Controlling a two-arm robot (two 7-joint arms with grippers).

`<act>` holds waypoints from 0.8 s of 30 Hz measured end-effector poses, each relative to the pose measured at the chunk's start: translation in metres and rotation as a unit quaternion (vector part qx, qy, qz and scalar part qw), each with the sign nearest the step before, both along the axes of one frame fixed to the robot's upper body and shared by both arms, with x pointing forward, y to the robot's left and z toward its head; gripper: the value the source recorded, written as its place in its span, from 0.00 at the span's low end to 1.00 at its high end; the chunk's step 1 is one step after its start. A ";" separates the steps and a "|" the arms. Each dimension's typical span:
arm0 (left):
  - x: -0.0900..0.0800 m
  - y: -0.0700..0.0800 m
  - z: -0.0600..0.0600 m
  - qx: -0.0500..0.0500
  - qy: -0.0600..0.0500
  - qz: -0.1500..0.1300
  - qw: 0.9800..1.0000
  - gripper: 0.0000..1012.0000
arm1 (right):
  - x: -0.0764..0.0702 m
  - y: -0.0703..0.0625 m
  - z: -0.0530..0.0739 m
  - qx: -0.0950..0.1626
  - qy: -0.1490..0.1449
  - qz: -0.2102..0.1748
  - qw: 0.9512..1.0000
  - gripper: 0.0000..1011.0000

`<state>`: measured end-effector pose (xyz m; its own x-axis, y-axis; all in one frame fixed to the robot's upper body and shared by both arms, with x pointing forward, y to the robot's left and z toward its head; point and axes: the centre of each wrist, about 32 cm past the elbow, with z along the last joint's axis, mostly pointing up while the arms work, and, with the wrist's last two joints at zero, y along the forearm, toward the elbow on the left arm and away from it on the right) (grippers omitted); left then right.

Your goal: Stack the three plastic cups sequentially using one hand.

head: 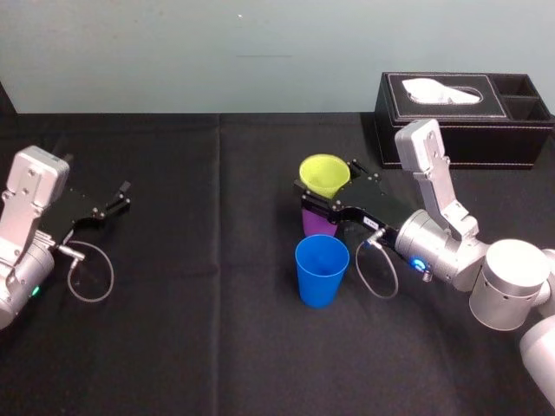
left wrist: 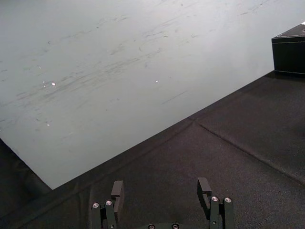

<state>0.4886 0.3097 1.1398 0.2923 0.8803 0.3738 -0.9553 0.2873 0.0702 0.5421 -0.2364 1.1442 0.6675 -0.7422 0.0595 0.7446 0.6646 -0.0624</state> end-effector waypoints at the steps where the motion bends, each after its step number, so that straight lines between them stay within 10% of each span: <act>1: 0.000 0.000 0.000 0.000 0.000 0.000 1.000 1.00 | 0.000 0.000 0.000 0.000 0.000 0.000 1.000 0.84; 7: 0.000 0.000 0.000 0.000 0.000 0.000 1.000 1.00 | 0.000 0.000 0.000 0.000 0.000 0.000 1.000 0.99; 24: 0.000 0.000 0.000 0.000 0.000 0.000 1.000 1.00 | -0.010 -0.004 0.009 0.001 -0.018 -0.003 1.000 0.99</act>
